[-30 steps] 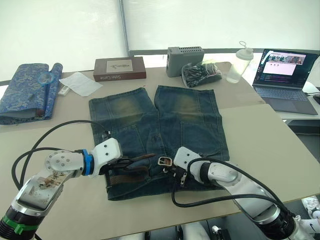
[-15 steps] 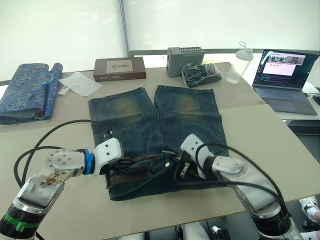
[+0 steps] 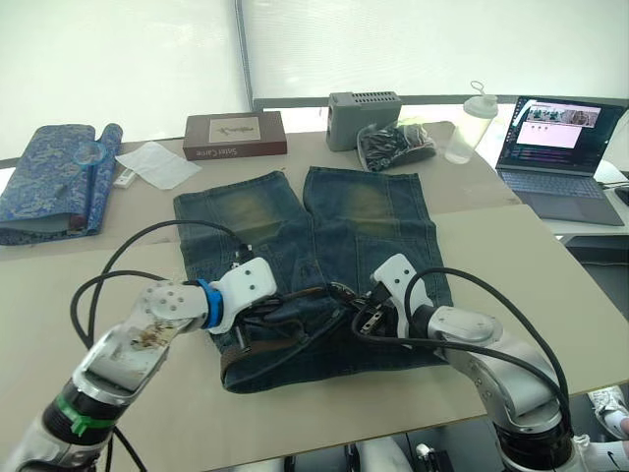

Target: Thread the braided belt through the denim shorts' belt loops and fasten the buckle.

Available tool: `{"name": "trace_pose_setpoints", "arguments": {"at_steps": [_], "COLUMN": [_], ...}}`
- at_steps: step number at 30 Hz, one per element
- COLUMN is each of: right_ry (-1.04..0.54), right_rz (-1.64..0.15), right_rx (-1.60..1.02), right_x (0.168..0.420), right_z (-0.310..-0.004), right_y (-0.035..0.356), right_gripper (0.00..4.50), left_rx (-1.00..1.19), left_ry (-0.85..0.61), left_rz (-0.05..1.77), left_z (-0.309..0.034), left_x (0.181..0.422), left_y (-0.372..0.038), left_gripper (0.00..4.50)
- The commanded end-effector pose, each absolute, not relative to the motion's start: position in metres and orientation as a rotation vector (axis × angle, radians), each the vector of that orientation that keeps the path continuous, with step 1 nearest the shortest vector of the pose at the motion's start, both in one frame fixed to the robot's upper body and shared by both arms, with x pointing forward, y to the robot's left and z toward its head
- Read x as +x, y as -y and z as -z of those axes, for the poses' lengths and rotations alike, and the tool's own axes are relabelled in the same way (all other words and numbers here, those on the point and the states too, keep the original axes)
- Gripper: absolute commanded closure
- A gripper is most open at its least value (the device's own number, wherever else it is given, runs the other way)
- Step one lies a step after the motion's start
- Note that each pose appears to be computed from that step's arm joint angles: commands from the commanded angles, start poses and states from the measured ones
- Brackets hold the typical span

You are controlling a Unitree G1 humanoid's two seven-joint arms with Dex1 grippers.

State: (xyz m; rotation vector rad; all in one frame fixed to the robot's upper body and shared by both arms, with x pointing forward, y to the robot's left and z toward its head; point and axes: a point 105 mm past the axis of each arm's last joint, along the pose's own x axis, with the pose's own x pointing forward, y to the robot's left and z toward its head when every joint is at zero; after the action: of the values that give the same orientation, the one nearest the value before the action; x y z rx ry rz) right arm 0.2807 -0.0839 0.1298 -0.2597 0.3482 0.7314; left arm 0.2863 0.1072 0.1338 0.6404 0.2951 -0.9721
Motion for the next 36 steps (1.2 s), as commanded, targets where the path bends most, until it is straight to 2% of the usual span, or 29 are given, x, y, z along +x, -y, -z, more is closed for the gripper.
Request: {"name": "trace_pose_setpoints", "arguments": {"at_steps": [1,10,18,27,34,36], "right_ry": [-0.246,-0.224,-0.203,-0.185,-0.173,-0.188], "right_rz": [-0.735,-0.747,-0.765,-0.820,-0.927,-0.924], "right_rx": [-0.261,-0.254,-0.286,-0.425,-0.458,-0.385], "right_x": [0.280,0.279,0.277,0.278,0.272,0.271], "right_z": [-0.148,-0.151,-0.152,-0.145,-0.142,-0.146], "right_y": [0.079,0.076,0.073,0.067,0.060,0.067], "right_gripper": [4.44,4.44,4.44,4.44,4.44,3.63], "left_rx": [0.663,0.628,0.627,0.537,0.424,0.442], "left_ry": [-0.263,-0.283,-0.260,-0.101,-0.072,-0.070], "left_rz": [0.955,0.873,0.863,0.993,1.094,1.091], "left_z": [-0.140,-0.140,-0.145,-0.158,-0.153,-0.148], "left_x": [0.286,0.299,0.301,0.296,0.290,0.291], "left_y": [-0.097,-0.093,-0.084,-0.057,-0.052,-0.057], "left_gripper": [4.50,4.50,4.50,4.50,4.50,4.50]}}
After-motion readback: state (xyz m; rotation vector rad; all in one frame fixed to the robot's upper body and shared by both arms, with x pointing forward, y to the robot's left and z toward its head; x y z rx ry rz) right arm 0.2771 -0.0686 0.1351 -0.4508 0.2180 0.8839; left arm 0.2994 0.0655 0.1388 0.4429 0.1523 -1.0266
